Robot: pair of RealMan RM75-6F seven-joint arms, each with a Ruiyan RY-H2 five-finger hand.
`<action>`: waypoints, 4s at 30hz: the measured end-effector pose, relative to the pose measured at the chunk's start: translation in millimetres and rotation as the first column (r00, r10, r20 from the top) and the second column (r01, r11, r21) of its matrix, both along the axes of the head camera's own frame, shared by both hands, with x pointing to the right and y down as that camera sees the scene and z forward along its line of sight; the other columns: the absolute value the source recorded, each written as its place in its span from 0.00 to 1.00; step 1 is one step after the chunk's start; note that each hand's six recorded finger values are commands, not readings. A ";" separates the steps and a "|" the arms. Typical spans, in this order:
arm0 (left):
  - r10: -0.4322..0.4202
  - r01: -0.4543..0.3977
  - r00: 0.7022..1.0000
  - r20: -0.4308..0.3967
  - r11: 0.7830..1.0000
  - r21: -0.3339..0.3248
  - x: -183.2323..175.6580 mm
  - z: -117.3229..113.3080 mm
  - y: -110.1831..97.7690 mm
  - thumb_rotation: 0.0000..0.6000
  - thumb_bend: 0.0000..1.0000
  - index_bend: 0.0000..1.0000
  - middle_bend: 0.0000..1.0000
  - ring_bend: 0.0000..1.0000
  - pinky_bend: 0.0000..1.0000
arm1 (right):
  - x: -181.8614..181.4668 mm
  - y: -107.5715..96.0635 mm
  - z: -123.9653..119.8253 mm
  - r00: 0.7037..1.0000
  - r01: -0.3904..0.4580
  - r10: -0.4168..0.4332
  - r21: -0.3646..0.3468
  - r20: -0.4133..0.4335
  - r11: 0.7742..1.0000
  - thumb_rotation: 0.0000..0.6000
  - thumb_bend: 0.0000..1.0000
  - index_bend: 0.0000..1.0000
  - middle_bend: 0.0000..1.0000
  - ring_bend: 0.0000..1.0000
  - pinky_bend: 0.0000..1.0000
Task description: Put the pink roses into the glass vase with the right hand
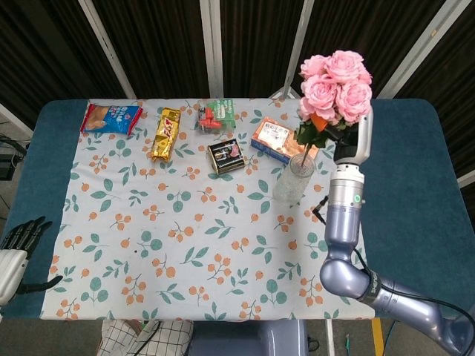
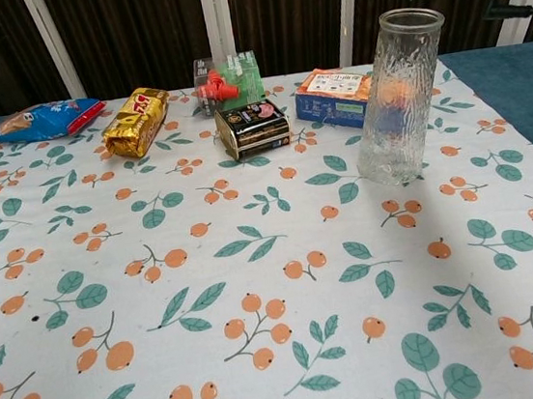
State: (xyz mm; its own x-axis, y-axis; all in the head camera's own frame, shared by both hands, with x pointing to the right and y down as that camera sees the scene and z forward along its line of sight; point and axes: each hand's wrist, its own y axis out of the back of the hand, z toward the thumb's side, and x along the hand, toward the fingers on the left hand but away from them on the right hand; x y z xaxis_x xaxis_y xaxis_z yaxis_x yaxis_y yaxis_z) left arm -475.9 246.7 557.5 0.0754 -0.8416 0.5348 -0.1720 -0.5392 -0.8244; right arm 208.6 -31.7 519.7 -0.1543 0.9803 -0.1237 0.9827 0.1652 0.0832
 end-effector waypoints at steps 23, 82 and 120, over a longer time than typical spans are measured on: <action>-0.007 0.007 1.000 0.006 1.000 -0.007 -1.6 0.7 0.7 1.00 0.00 0.00 0.00 0.00 0.00 | 21.2 16.4 59.3 0.998 -0.062 0.062 -0.098 -0.001 0.993 1.00 0.28 0.49 0.51 0.49 0.37; -0.007 0.007 1.000 -0.006 1.000 -0.008 1.1 0.2 1.2 1.00 0.00 0.00 0.00 0.00 0.00 | -4.1 74.3 101.1 0.965 0.139 -0.188 -0.249 -0.184 0.958 1.00 0.28 0.00 0.00 0.00 0.00; 0.022 -0.022 1.000 -0.001 1.000 -0.006 9.1 1.3 3.3 1.00 0.00 0.00 0.00 0.00 0.00 | 74.6 148.6 76.5 0.755 0.252 -0.439 -0.402 -0.488 0.880 1.00 0.28 0.00 0.00 0.00 0.00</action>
State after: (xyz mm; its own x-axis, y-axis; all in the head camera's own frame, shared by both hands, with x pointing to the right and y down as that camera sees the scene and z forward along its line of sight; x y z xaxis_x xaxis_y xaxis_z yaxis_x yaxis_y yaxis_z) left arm -466.8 250.1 558.8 0.0945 -0.8367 0.5395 -0.1612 -0.5476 -0.8211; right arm 283.2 116.8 596.2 0.0555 0.9083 -0.4147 0.8338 -0.2706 -0.4812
